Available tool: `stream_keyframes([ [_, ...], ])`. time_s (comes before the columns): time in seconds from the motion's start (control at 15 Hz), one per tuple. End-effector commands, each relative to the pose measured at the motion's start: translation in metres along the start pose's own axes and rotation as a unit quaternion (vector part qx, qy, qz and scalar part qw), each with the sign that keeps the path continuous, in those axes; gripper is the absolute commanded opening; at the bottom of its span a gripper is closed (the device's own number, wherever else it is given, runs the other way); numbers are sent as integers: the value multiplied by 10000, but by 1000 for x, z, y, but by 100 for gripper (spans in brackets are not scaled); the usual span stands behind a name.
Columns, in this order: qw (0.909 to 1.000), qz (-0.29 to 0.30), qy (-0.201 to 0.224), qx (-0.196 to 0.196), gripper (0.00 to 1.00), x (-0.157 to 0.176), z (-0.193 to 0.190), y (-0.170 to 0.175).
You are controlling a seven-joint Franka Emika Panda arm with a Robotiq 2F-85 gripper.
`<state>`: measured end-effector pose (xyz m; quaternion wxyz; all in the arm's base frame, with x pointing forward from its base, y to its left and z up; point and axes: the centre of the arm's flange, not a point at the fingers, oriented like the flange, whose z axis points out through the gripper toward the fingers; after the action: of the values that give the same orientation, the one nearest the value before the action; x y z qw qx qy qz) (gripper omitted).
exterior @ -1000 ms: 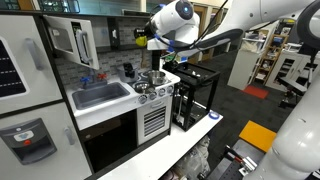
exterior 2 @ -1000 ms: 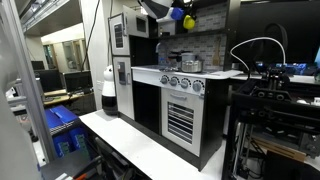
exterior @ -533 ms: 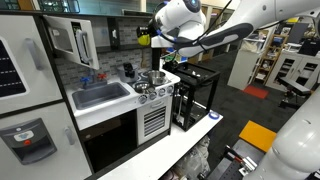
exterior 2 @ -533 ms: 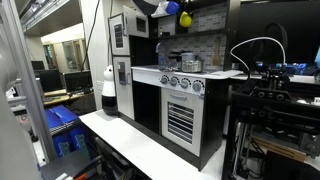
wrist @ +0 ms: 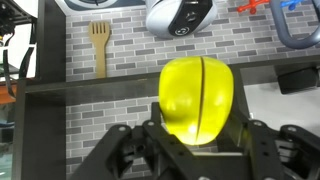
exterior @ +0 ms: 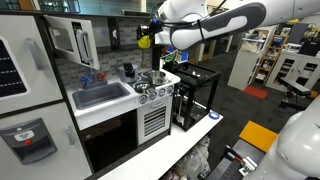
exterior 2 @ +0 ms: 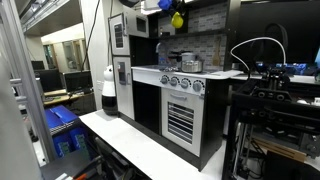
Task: Put the yellow object in the pot
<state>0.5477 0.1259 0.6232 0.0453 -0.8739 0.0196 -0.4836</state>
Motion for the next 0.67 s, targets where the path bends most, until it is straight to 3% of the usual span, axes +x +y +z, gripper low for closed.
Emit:
stream_keyframes([
  [0.0, 9991, -105, -417, 8, 38, 18, -38, 23],
  [0.6, 9844, -157, -1736, -243, 38, 46, -48, 83],
])
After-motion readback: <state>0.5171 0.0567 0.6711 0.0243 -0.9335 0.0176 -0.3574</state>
